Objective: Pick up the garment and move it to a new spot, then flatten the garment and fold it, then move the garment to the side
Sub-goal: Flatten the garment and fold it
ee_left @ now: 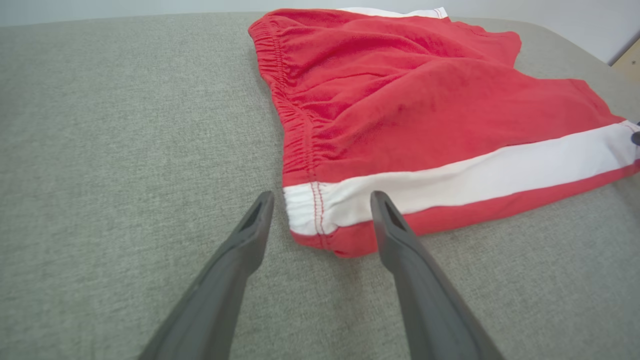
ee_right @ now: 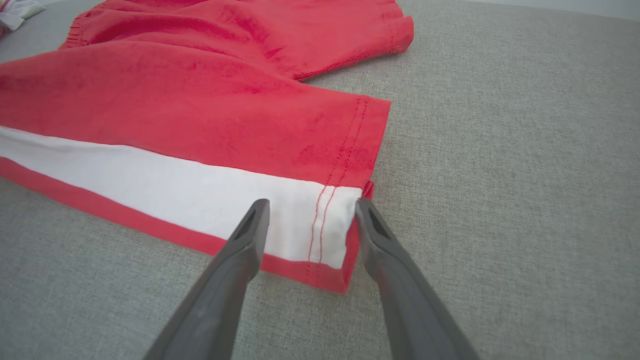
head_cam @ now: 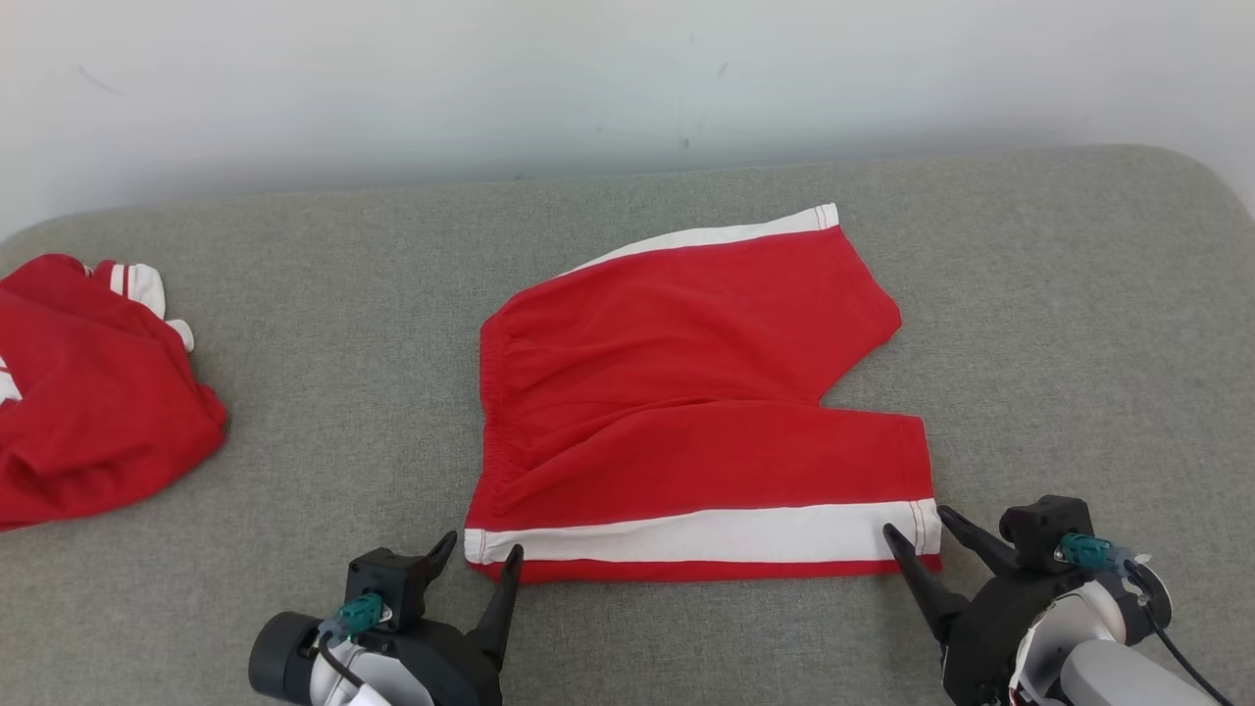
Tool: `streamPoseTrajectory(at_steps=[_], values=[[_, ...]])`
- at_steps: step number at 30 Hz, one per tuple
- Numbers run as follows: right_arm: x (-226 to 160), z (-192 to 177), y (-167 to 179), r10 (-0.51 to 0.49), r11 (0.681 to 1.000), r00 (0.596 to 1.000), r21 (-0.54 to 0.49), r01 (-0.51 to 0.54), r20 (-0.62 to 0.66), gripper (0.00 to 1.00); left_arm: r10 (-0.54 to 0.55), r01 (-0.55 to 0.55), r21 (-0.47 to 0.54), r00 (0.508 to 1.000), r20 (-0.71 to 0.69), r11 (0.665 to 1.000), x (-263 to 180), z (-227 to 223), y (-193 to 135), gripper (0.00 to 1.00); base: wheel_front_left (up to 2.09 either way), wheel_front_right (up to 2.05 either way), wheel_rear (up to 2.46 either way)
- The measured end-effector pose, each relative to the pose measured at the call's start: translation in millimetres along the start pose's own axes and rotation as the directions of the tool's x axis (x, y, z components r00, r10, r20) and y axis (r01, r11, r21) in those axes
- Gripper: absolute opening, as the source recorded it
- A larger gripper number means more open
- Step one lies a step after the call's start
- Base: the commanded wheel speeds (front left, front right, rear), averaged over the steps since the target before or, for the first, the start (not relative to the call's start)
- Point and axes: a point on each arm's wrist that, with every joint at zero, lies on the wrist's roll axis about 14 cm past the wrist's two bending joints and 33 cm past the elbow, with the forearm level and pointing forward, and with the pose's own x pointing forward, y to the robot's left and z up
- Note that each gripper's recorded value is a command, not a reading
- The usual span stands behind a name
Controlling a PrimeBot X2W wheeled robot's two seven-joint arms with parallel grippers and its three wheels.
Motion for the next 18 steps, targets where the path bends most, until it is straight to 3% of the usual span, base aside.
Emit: streamPoseTrajectory(at_steps=[2,8,16,18], values=[[0.1,0.0,1.1,0.001,1.000,1.000,-0.002,-0.001,-0.002,0.95,0.000,0.000,0.000,1.000,-0.003,1.000,-0.1,-0.2,0.1,1.00,0.00,0.00,0.00],[-0.9,3.5,5.6,0.008,0.999,1.000,-0.046,-0.008,0.002,0.98,0.007,-0.007,0.005,1.000,-0.012,1.000,-0.4,-0.7,0.7,1.00,0.00,0.00,0.00],[-3.2,1.6,2.1,-0.008,0.998,1.000,-0.068,0.006,-0.022,0.85,0.007,-0.006,0.005,1.000,-0.029,1.000,-0.3,-2.2,-1.6,1.00,0.00,0.00,0.00],[-3.1,2.8,3.9,-0.003,0.998,1.000,-0.067,0.001,-0.020,0.73,0.007,-0.007,0.004,0.999,-0.031,1.000,-0.4,-2.7,-1.7,1.00,0.00,0.00,0.00]])
